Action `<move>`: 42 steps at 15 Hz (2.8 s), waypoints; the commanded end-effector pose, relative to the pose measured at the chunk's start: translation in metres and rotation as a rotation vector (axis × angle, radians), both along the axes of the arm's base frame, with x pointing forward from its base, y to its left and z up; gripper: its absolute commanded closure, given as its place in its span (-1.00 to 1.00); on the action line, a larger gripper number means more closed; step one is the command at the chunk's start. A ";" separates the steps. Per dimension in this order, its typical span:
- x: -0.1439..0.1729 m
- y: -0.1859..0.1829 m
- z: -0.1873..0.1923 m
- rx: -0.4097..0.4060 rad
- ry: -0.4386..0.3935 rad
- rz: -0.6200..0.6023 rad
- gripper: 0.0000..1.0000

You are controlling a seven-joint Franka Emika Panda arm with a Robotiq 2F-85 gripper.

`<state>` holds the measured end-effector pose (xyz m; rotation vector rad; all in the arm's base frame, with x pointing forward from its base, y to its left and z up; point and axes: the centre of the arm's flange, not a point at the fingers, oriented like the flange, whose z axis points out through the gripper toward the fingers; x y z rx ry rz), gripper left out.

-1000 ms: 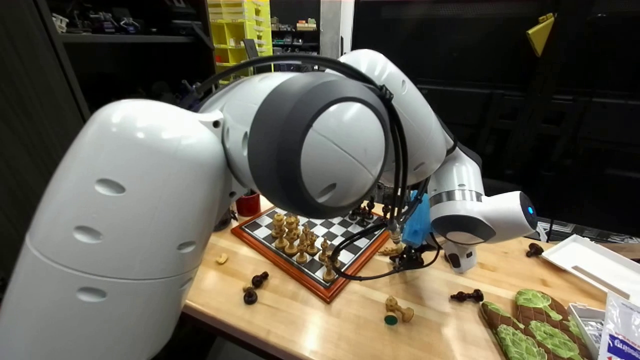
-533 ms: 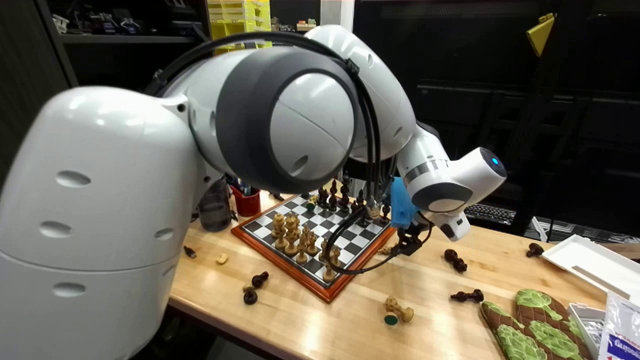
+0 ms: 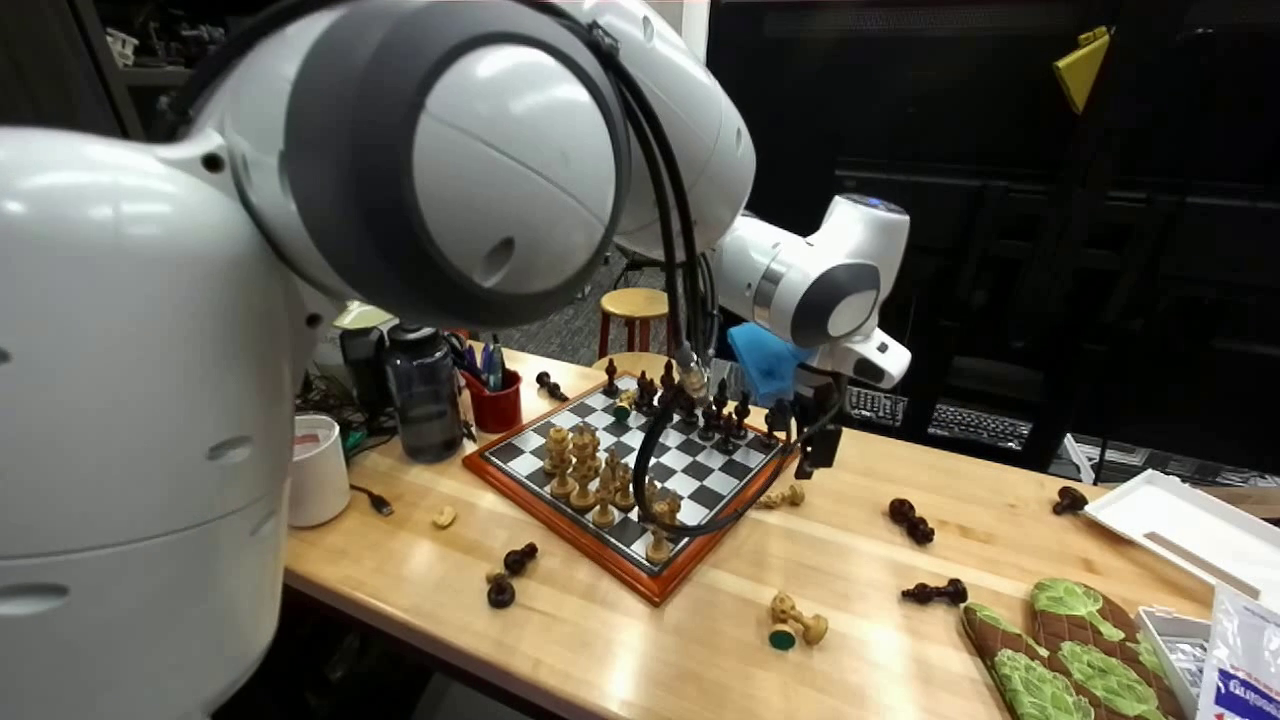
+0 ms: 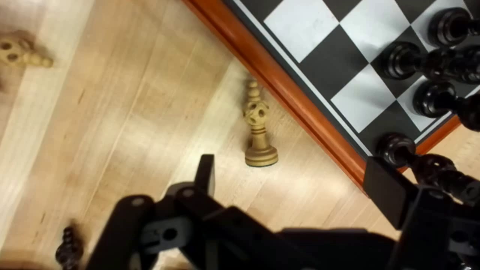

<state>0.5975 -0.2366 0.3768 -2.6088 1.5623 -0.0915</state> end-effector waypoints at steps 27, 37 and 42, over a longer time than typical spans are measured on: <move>-0.011 0.068 -0.052 -0.495 -0.138 -0.042 -1.00; -0.013 0.069 -0.072 -0.503 -0.162 -0.148 -1.00; -0.011 0.065 -0.082 -0.497 -0.182 -0.170 -1.00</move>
